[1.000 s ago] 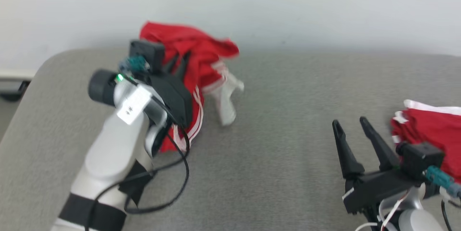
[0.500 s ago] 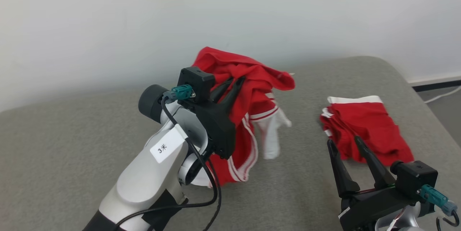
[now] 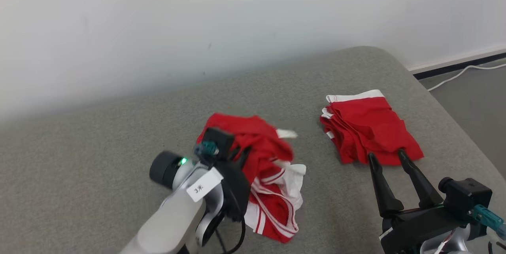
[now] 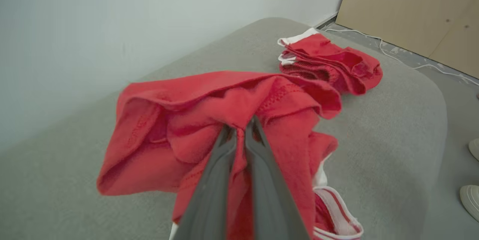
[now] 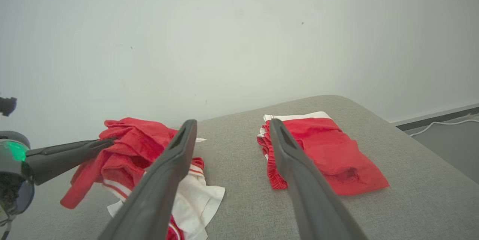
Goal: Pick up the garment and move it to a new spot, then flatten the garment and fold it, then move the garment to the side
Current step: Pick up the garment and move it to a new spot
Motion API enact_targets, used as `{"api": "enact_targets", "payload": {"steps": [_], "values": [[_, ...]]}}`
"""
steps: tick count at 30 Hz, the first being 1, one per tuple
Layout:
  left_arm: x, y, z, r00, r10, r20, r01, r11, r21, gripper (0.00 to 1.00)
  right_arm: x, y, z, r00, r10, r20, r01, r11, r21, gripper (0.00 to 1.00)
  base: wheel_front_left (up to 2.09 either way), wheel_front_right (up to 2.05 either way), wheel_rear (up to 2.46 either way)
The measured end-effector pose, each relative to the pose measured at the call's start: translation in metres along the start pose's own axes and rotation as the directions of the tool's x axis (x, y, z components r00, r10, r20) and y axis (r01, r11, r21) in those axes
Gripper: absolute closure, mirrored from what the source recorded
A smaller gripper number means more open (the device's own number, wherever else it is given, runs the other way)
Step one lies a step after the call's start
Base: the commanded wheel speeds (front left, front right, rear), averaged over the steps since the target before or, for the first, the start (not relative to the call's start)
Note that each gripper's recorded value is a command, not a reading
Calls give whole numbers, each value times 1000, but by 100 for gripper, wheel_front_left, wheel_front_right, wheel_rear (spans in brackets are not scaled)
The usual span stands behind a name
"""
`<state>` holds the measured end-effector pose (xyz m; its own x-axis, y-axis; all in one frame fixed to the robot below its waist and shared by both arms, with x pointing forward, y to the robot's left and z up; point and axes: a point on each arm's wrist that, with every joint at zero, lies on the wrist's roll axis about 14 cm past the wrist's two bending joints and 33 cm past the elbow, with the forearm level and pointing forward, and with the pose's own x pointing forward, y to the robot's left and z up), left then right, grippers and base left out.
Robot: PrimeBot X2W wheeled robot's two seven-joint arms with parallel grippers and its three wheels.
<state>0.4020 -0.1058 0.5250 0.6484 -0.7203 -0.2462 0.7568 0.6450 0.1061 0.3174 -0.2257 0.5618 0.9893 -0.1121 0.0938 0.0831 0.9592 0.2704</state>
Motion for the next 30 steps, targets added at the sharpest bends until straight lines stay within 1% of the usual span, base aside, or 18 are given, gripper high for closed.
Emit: {"api": "enact_targets", "payload": {"steps": [3, 6, 7, 8, 9, 10, 12, 16, 21, 26, 30], "values": [[-8, 10, -37, 995, 35, -91, -38, 999, -22, 100, 4, 4, -2, 1000, 13, -4, -13, 1000, 1, 0, 0, 0, 0], [-19, 31, -62, 984, 85, -159, -88, 996, -12, 100, 8, 8, -4, 1000, 27, -8, -27, 1000, 1, 0, 0, 0, 0], [-23, 38, -69, 979, 102, -176, -105, 994, -9, 82, 10, 11, -5, 999, 34, -10, -34, 999, 2, 0, 0, 0, 0], [-28, 44, -77, 974, 117, -195, -120, 993, -4, 60, 11, 13, -6, 999, 41, -13, -41, 999, 3, 0, 0, 0, 0], [-33, 48, -87, 967, 127, -219, -129, 992, 3, 13, 13, 15, -7, 999, 48, -16, -48, 999, 4, 0, 0, 0, 0], [-38, 51, -94, 962, 135, -237, -138, 990, 5, 0, 14, 18, -8, 998, 55, -19, -55, 998, 5, 0, 0, 0, 0], [-46, 55, -108, 951, 155, -269, -161, 987, -2, 0, 16, 22, -10, 997, 68, -23, -68, 998, 6, 0, 0, 0, 0], [-61, 66, -120, 935, 198, -294, -212, 977, -14, 0, 20, 31, -14, 995, 96, -33, -96, 995, 9, 0, 0, 0, 0], [-78, 84, -124, 920, 260, -294, -278, 960, -21, 0, 22, 40, -15, 992, 124, -35, -123, 992, 11, 0, 0, 0, 0], [-84, 86, -112, 928, 283, -242, -297, 955, -23, 0, 20, 47, -20, 988, 146, -47, -146, 989, 15, 0, 0, 0, 0], [-84, 74, -104, 941, 269, -205, -281, 959, -31, 0, 20, 54, -18, 985, 168, -39, -167, 986, 17, 0, 0, 0, 0]]}}
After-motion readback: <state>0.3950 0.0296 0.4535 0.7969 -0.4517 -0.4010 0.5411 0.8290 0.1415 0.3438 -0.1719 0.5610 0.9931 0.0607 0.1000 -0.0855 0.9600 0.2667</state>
